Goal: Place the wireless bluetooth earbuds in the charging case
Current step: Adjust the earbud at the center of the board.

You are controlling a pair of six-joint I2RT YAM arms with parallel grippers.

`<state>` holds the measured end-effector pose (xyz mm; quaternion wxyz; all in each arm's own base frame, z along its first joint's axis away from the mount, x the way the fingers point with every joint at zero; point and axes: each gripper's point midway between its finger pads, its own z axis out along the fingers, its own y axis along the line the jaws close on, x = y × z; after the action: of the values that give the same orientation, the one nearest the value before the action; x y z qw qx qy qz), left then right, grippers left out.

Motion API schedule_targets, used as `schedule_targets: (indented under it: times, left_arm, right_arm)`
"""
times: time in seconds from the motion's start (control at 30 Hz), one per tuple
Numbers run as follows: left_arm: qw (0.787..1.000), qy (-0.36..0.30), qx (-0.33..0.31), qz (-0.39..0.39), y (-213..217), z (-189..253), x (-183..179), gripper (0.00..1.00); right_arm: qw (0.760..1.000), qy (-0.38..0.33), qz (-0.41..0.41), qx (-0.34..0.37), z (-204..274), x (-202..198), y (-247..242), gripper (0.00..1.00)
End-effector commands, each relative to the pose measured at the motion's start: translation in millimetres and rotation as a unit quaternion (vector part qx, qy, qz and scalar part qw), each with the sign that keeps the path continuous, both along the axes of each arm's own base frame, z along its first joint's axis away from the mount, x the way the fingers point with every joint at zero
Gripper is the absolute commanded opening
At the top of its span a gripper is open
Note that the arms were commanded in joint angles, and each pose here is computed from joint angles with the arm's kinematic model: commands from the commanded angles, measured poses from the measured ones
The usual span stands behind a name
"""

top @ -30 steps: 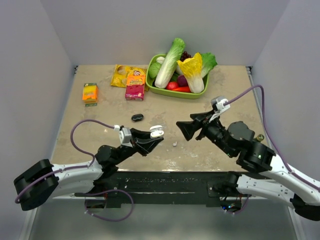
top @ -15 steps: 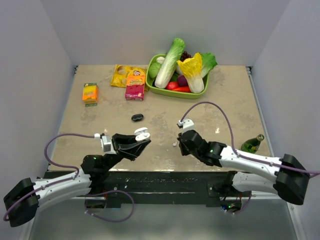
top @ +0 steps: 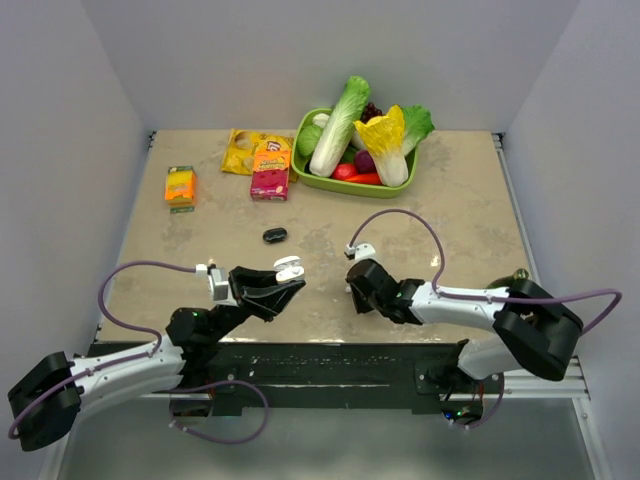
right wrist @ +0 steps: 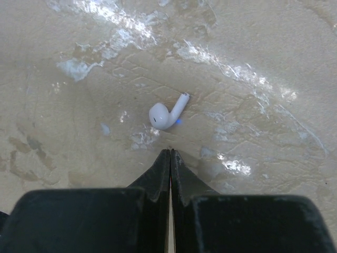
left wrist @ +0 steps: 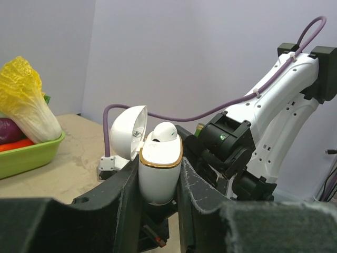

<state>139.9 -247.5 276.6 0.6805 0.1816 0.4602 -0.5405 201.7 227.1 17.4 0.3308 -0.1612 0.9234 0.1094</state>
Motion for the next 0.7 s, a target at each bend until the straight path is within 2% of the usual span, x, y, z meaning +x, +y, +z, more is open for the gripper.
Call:
schedule_targets:
  times: [0.0, 0.57, 0.67]
  left_arm:
    - [1.000, 0.019, 0.015, 0.001, 7.8, -37.2, -4.8, 0.00]
    - [0.999, 0.024, 0.022, 0.013, 9.5, -42.0, -0.8, 0.00]
    - [0.999, 0.025, 0.023, 0.014, 8.7, -41.7, 0.0, 0.00]
  right_arm:
    - [0.999, -0.019, -0.004, 0.035, 15.6, 17.1, 22.9, 0.00]
    - [1.000, -0.022, -0.012, 0.016, 13.8, 62.9, 38.6, 0.00]
    - [1.000, -0.015, -0.003, 0.024, 14.6, 73.8, 51.7, 0.13]
